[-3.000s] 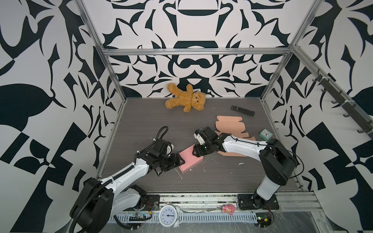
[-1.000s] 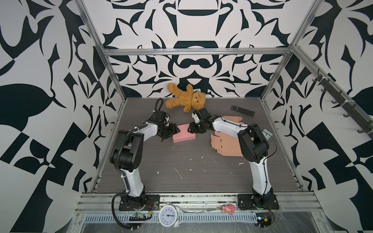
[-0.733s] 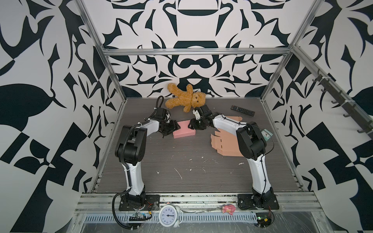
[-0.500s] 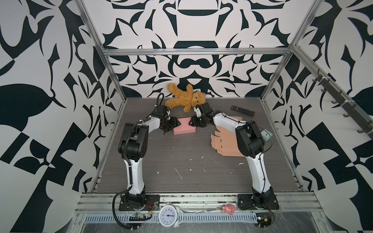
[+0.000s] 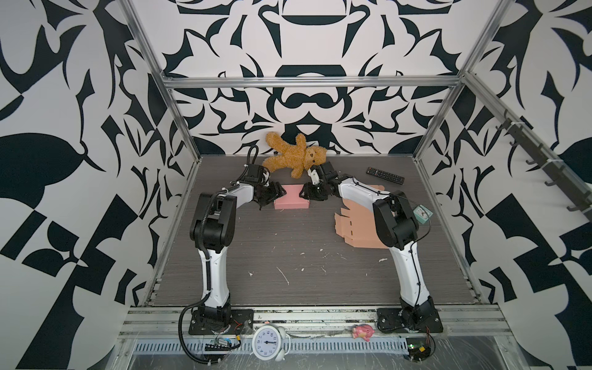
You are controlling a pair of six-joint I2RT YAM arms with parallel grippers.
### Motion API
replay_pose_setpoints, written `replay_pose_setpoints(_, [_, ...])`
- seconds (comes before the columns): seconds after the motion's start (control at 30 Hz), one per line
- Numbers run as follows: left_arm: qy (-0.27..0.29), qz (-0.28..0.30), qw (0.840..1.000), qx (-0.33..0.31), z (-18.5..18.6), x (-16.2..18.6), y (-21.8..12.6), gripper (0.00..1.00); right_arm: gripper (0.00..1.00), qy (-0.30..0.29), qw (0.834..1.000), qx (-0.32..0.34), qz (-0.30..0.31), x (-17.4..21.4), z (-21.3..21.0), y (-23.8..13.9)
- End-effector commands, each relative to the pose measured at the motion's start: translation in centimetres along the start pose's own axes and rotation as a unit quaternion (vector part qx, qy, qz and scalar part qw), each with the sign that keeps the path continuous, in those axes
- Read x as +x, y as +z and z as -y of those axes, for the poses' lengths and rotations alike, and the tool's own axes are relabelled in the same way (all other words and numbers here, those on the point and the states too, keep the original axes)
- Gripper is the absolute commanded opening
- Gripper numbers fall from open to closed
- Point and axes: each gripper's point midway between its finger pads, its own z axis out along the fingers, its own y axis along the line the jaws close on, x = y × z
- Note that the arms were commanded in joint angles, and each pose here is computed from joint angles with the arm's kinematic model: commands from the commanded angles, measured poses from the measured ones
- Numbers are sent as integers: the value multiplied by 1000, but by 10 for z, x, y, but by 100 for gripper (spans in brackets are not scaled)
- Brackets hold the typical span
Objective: Fold the paper box
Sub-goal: 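Push the pink box with both grippers farther from the robot toward the teddy bear, then open both grippers off the pink box while the right gripper moves to the peach blank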
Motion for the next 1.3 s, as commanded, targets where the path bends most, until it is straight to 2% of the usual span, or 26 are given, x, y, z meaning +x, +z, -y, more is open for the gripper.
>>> replay_pose_setpoints(0.0, [13,-21,998,59,29,7,11,70,50,-35,996,-82,9,-7,-56,-7])
replay_pose_setpoints(0.13, [9,-21,998,61,29,7,11,70,54,-31,997,-71,15,-9,-53,-9])
replay_pose_setpoints(0.27, [3,-16,998,63,27,3,7,72,67,-28,998,-59,25,-12,-49,-14])
replay_pose_setpoints(0.43, [-6,-7,998,70,26,-2,-2,84,76,-28,998,-39,38,-18,-45,-26])
replay_pose_setpoints(0.47, [-6,-4,998,69,26,-4,-4,90,77,-28,998,-36,40,-19,-45,-28])
replay_pose_setpoints(0.57, [-12,2,998,65,23,-6,-10,99,82,-27,998,-28,43,-20,-43,-35])
replay_pose_setpoints(0.7, [-12,9,998,58,23,-8,-22,99,88,-30,998,-14,51,-21,-43,-52])
replay_pose_setpoints(0.93, [8,9,999,35,27,8,-55,99,90,-40,998,19,49,-4,-36,-87])
replay_pose_setpoints(1.27, [21,1,998,55,38,75,-107,99,88,-51,993,103,21,53,1,-132])
